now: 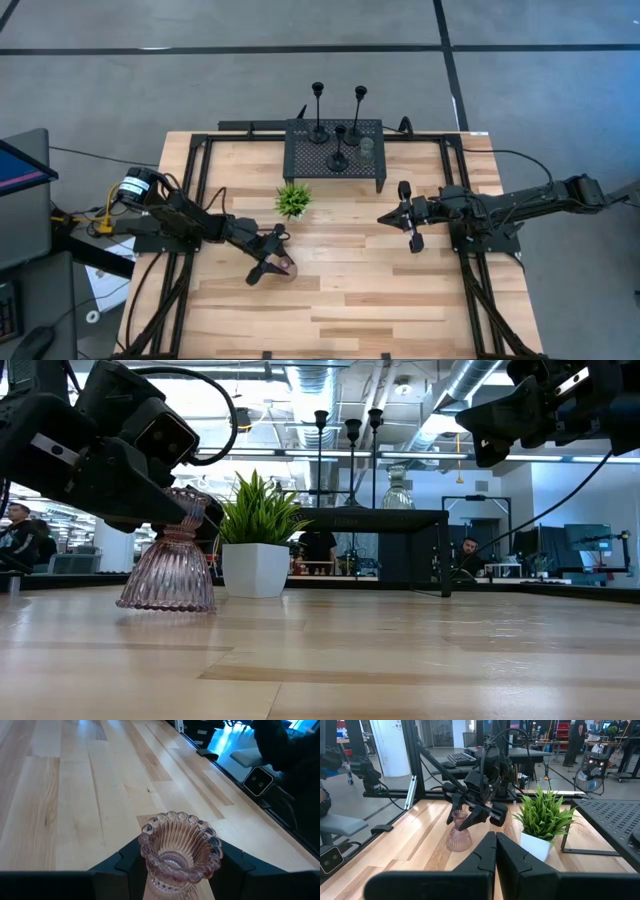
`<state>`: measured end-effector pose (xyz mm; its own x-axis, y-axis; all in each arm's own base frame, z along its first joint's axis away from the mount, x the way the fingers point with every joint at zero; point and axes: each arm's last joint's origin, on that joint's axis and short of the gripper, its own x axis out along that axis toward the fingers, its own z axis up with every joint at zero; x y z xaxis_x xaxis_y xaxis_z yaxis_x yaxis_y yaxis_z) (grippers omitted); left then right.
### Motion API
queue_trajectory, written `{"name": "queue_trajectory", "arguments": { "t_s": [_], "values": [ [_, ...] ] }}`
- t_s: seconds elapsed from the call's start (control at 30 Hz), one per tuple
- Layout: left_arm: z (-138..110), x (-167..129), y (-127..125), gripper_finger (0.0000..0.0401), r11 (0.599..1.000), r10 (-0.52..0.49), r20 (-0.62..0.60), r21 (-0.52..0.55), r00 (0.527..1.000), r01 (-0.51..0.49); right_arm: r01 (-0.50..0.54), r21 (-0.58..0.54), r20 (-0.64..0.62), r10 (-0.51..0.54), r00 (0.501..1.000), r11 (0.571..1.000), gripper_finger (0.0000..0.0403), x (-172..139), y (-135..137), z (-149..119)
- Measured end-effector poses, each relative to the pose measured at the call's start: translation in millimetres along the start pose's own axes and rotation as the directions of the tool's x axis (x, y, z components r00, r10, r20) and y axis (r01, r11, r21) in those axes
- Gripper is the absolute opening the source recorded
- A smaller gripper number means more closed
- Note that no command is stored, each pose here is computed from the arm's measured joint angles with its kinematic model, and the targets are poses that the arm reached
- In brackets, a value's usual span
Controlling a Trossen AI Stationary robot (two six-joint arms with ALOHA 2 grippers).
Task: Pick & Place candle stick holders
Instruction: Put the pink glass candle holder on the shelf
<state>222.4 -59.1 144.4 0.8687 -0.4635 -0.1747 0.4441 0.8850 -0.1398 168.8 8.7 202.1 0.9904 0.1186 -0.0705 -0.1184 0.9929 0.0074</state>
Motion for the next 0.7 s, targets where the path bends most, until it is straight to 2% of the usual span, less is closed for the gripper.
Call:
{"name": "queue_trajectory", "arguments": {
  "t_s": [0.27, 0.43, 0.7],
  "values": [
    [13.6, 7.4, 3.3, 0.0167, 1.0, 0.005, 0.042, -0.012, 0.999, -0.004, 0.0, 0.0, 0.0, 0.0, 1.0, 1.0, 0.0, 0.0, 0.0, 0.0],
    [20.2, 7.2, 15.1, 0.0167, 0.997, 0.052, 0.065, -0.067, 0.997, -0.047, 0.0, 0.0, -0.001, 0.0, 1.0, 1.0, 0.0, 0.0, 0.0, -0.1],
    [44.0, -14.3, 22.7, 0.0167, 0.991, 0.114, 0.125, -0.084, 0.986, -0.104, 0.0, 0.002, -0.03, 0.0, 1.0, 1.0, 0.0, 0.0, 0.0, -2.9]
  ]
}}
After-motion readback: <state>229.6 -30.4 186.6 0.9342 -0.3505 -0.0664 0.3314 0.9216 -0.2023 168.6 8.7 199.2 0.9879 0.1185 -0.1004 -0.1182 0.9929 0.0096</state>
